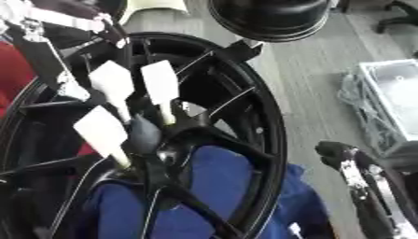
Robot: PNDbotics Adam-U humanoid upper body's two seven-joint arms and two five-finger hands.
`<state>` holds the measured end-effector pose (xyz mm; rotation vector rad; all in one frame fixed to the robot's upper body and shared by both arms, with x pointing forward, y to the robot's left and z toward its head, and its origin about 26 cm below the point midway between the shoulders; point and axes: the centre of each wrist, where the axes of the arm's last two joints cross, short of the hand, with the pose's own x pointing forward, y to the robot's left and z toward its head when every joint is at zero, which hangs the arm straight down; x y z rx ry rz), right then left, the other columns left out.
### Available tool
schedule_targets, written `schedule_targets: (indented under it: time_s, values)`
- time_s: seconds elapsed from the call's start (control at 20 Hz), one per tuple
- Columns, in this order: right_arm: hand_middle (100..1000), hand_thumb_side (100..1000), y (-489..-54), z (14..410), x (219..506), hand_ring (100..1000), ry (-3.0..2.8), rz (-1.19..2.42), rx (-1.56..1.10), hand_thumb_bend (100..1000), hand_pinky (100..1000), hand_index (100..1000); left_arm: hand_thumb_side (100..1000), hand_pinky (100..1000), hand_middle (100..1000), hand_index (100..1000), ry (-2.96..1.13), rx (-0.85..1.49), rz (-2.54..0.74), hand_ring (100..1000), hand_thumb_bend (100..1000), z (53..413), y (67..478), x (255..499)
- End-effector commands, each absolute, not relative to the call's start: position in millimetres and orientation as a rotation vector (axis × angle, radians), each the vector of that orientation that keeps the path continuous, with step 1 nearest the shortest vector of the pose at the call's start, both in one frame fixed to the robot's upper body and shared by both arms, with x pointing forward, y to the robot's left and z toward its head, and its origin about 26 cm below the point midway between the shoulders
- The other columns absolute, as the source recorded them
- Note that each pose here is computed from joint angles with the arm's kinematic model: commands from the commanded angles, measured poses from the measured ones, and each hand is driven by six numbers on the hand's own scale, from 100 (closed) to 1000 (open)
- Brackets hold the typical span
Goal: Pull the pin out of the wheel hub.
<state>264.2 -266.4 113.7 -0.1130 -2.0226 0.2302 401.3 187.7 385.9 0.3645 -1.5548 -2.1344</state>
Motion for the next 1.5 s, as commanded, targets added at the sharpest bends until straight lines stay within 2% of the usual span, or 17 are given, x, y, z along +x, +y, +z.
schedule_targets:
  time_s: [0.05, 0.15, 0.2, 0.65, 0.85, 1.05, 1.2, 1.5]
  values:
    - [694, 813, -266.3, 118.1, 263.7, 832, -2.035, 0.229, -0.106, 100, 866, 749, 100, 702, 437, 507, -1.575, 0.408, -2.140, 605, 195, 397.9, 186.9, 397.1]
    - [694, 814, -266.1, 117.4, 263.4, 832, -2.032, 0.228, -0.106, 100, 866, 749, 100, 673, 368, 437, -1.592, 0.411, -2.128, 562, 122, 401.6, 188.5, 396.4]
    - [694, 814, -266.0, 117.3, 263.3, 832, -2.031, 0.227, -0.107, 100, 866, 749, 100, 667, 355, 422, -1.602, 0.416, -2.119, 553, 116, 404.4, 189.6, 395.6]
    - [695, 806, -267.3, 117.5, 263.2, 832, -2.036, 0.230, -0.108, 100, 867, 749, 100, 635, 279, 330, -1.734, 0.447, -1.999, 514, 129, 437.3, 205.9, 381.3]
    - [695, 808, -267.5, 116.5, 262.6, 832, -2.031, 0.224, -0.109, 100, 867, 749, 100, 611, 244, 290, -1.893, 0.434, -1.845, 489, 144, 459.6, 224.5, 371.2]
    - [696, 806, -268.3, 115.5, 261.8, 832, -2.028, 0.220, -0.113, 100, 867, 749, 100, 606, 242, 287, -1.994, 0.457, -1.668, 489, 138, 469.8, 252.4, 367.4]
    - [696, 799, -270.9, 113.6, 260.3, 832, -2.028, 0.210, -0.130, 100, 868, 749, 100, 593, 242, 288, -2.026, 0.524, -1.524, 486, 133, 470.7, 289.7, 362.0]
    - [697, 774, -275.9, 114.5, 260.1, 832, -2.052, 0.180, -0.153, 100, 867, 749, 100, 590, 247, 296, -1.999, 0.669, -1.314, 490, 133, 447.8, 356.5, 342.4]
